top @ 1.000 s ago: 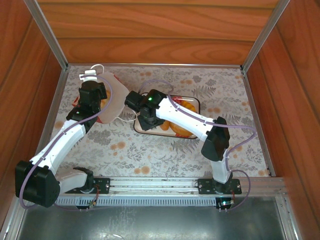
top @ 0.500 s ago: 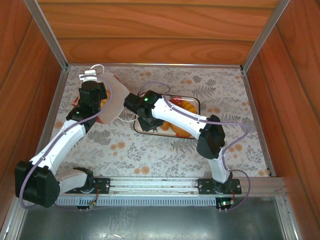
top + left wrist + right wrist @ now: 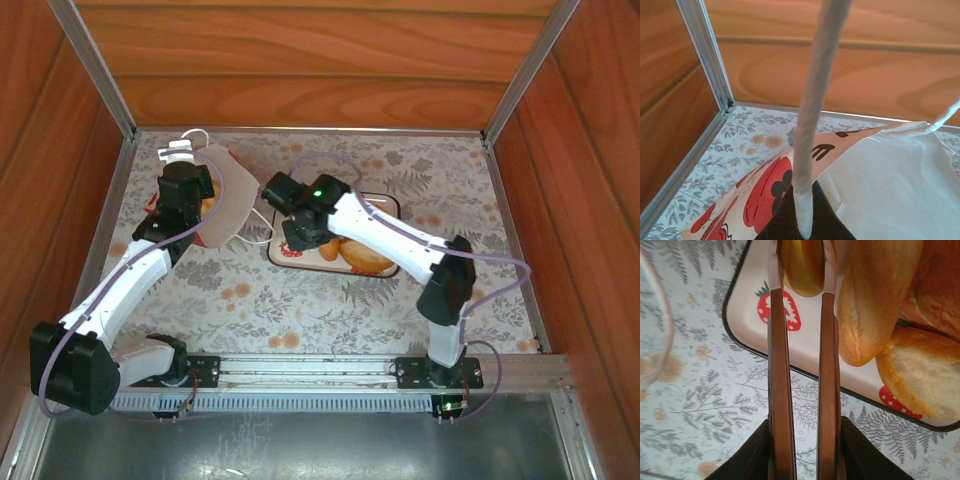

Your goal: Take the fake bread out of the paper bag

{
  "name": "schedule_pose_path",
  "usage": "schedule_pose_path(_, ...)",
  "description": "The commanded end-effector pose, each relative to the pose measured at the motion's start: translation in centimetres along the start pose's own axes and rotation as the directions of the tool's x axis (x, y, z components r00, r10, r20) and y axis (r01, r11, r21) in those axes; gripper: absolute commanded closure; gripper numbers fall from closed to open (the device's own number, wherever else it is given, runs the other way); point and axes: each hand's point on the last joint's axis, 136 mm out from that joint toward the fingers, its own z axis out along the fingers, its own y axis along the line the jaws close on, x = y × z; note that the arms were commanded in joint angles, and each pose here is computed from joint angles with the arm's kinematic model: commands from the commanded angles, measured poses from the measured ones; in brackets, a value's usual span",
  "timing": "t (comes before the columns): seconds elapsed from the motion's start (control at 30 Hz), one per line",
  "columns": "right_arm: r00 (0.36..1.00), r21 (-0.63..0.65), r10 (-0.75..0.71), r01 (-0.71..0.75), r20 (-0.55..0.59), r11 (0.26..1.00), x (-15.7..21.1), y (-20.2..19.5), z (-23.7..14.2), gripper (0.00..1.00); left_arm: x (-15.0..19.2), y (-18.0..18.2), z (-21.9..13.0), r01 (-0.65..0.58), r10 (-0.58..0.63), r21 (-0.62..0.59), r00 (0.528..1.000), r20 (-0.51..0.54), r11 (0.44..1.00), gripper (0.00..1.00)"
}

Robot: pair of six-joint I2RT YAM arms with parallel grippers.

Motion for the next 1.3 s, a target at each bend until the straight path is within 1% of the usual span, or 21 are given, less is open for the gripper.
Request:
schedule_pose_path(0.0, 0.991, -0.179, 0.112, -0.098, 0.072, 0.979, -1.6, 0.5, -1.7, 0.72, -0.4, 0.4, -0.4, 0.017, -0.017, 0.001, 1.0, 0.007, 1.0, 1.0)
schedule_pose_path(0.17, 0.976, -0.368, 0.218, -0.2, 0.006, 0.908, -1.3, 0.9, -0.6, 0.71, -0.4, 0.2, -0.3, 0.017, -0.017, 0.009, 1.0, 0.004, 1.0, 1.0)
schedule_pose_path(0.27, 0.967, -0.438, 0.249, -0.244, -0.047, 0.865, -1.1, 1.4, 0.7, 0.72, -0.5, 0.0, -0.2, 0.018, -0.018, 0.013, 1.0, 0.003, 1.0, 1.0)
schedule_pose_path(0.3, 0.965, -0.468, 0.26, -0.247, -0.039, 0.848, -1.2, 1.4, -0.2, 0.71, -0.5, 0.0, -0.2, 0.018, -0.018, 0.014, 1.0, 0.004, 1.0, 1.0)
schedule_pose_path(0.47, 0.948, -0.518, 0.3, -0.308, -0.101, 0.798, -0.9, 1.4, 0.8, 0.71, -0.3, -0.2, -0.1, 0.019, -0.019, 0.02, 1.0, -0.002, 1.0, 1.0)
schedule_pose_path(0.6, 0.928, -0.499, 0.348, -0.365, -0.131, 0.786, -0.4, 0.3, 1.6, 0.7, -0.3, -0.3, 0.0, 0.022, -0.022, 0.027, 1.0, -0.003, 0.999, 1.0)
schedule_pose_path(0.73, 0.913, -0.439, 0.386, -0.404, -0.134, 0.803, 0.2, -1.1, 2.2, 0.67, -0.4, -0.4, 0.0, 0.023, -0.023, 0.033, 1.0, -0.003, 0.999, 1.0)
schedule_pose_path(0.87, 0.909, -0.406, 0.389, -0.414, -0.146, 0.815, 0.6, -1.6, 2.5, 0.64, -0.5, -0.6, 0.0, 0.022, -0.022, 0.039, 1.0, -0.003, 0.999, 1.0)
schedule_pose_path(1.27, 0.911, -0.335, 0.404, -0.407, -0.082, 0.85, 0.3, -3.5, 0.9, 0.6, -0.4, -1.1, 0.0, 0.025, -0.024, 0.069, 1.0, -0.009, 0.997, 1.0)
